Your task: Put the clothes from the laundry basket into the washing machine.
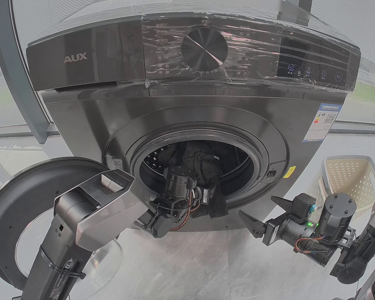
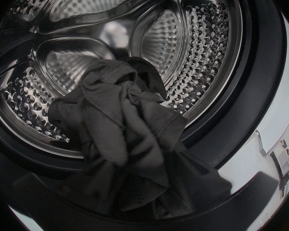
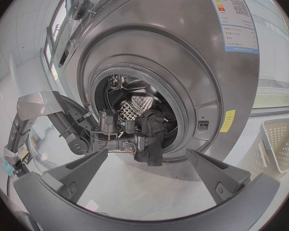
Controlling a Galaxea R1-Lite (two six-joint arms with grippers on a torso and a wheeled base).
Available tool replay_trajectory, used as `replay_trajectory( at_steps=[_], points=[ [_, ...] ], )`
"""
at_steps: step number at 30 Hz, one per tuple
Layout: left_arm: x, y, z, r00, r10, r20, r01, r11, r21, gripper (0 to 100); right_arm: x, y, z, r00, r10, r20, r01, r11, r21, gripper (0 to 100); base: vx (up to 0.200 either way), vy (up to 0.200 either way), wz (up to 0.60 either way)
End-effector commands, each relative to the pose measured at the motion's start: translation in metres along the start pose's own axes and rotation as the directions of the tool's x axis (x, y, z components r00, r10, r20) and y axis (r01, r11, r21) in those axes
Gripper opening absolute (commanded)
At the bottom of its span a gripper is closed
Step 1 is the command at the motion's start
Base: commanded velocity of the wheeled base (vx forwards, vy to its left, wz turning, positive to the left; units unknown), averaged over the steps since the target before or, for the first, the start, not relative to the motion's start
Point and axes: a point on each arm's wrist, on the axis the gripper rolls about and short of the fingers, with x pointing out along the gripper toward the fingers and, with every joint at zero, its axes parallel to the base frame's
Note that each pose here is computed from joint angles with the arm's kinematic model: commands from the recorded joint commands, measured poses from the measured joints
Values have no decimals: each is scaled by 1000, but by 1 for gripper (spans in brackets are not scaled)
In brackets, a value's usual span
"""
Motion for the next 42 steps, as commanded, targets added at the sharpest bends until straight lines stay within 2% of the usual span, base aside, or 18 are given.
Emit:
replay_trajectory(
  at_steps=[1, 5, 10, 13, 18, 23, 24, 27, 31, 33, 34, 37, 42],
  points=[
    [5, 0, -8, 1000, -1, -9, 1, 1000, 0, 0, 0, 0, 0, 1000, 0, 0, 0, 1000, 0, 100, 0, 0, 0],
    [8, -2, -1, 1000, -4, 23, 5, 1000, -8, 0, 0, 0, 0, 1000, 0, 2, 0, 1000, 1, 100, 0, 0, 0],
    [16, -3, 31, 990, 10, 137, -5, 999, -37, 0, 0, 0, 1, 1000, 0, 3, 0, 1000, 1, 100, 0, 0, 0],
    [20, 0, 57, 973, 36, 229, -23, 998, -58, 0, 0, 0, 1, 1000, -1, 5, 1, 1000, 1, 100, 0, 0, 0],
    [25, 7, 80, 947, 64, 316, -40, 996, -80, 0, 0, 0, 1, 1000, -1, 5, 1, 1000, 1, 100, 0, 0, 0],
    [27, 10, 79, 943, 77, 324, -52, 995, -84, 0, 0, -1, 1, 1000, -2, 5, 2, 1000, 0, 100, 0, 0, 0],
    [27, 10, 78, 943, 77, 323, -53, 995, -84, 100, 0, -1, 1, 1000, -2, 5, 2, 1000, 2, 100, 0, 0, 0],
    [26, 6, 74, 948, 69, 311, -45, 995, -84, 100, 0, -1, 1, 1000, -4, 5, 4, 1000, 1, 100, 0, 0, 0],
    [19, 2, 56, 973, 63, 221, -49, 996, -68, 100, 0, -1, 1, 1000, -4, 5, 4, 1000, 1, 100, 0, 0, 0],
    [17, 2, 51, 978, 56, 200, -44, 997, -63, 100, 0, -1, 1, 1000, -4, 5, 4, 1000, 1, 100, 0, 0, 0],
    [14, 2, 39, 987, 53, 155, -46, 998, -48, 100, 0, -1, 1, 1000, -2, 5, 2, 1000, 0, 100, 0, 0, 0],
    [14, 4, 26, 992, 47, 118, -42, 998, -40, 100, 0, -1, 1, 1000, -2, 5, 2, 1000, 0, 100, 0, 0, 0],
    [17, 6, 17, 994, 45, 95, -42, 998, -36, 100, 0, -1, 0, 1000, -1, 2, 1, 1000, 0, 100, 0, 0, 0]
  ],
)
